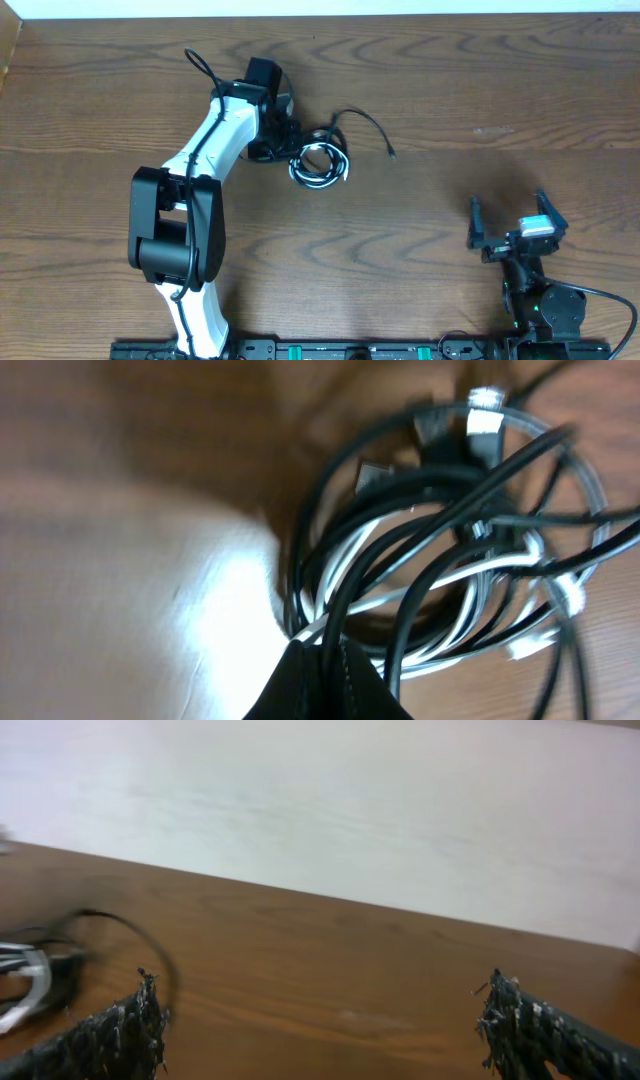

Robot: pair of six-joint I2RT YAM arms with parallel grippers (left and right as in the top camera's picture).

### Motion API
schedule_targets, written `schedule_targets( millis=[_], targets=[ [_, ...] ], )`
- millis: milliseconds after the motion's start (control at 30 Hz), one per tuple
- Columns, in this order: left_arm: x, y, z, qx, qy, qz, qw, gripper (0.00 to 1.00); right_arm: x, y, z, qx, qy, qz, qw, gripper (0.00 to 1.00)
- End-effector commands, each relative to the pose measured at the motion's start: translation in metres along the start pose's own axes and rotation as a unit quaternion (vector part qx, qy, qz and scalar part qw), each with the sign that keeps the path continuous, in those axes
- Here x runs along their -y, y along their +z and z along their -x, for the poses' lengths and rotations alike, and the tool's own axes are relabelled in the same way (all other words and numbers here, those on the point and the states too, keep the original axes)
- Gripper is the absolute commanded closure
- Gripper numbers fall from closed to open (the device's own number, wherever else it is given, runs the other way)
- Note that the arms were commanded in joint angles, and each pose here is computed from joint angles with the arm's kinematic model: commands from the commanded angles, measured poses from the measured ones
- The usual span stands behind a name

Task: Untangle cables
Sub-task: 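Move the right gripper leftward toward the cable bundle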

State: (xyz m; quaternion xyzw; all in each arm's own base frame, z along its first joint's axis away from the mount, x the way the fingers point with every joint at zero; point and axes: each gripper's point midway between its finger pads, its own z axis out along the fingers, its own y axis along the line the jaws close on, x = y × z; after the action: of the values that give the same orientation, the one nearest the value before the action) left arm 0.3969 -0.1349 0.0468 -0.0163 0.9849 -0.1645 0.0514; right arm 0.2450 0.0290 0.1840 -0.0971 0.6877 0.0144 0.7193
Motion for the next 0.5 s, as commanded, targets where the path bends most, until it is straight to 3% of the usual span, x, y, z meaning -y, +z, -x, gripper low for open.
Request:
schedule_targets(
  millis=[0, 300, 367, 467],
  targets=[
    [0.006, 0.002, 0.008, 0.008, 0.018, -0.038, 0.999, 0.93, -0.02, -0.001, 0.003, 0.009, 0.002, 0.06, 0.998, 0.01],
    [0.009, 0.004, 0.002, -0.002, 0.037, -0.037, 0.999, 0.9, -0.021, -0.004, 0.061, 0.046, 0.016, 0.077, 0.996, 0.01],
    [0.01, 0.004, 0.001, -0.002, 0.033, -0.037, 0.999, 0.72, -0.012, 0.008, 0.102, 0.042, 0.016, 0.071, 0.996, 0.01],
    [0.01, 0.004, 0.002, -0.002, 0.034, -0.037, 0.999, 0.52, -0.015, 0.025, 0.125, 0.028, 0.019, 0.096, 0.995, 0.01]
  ],
)
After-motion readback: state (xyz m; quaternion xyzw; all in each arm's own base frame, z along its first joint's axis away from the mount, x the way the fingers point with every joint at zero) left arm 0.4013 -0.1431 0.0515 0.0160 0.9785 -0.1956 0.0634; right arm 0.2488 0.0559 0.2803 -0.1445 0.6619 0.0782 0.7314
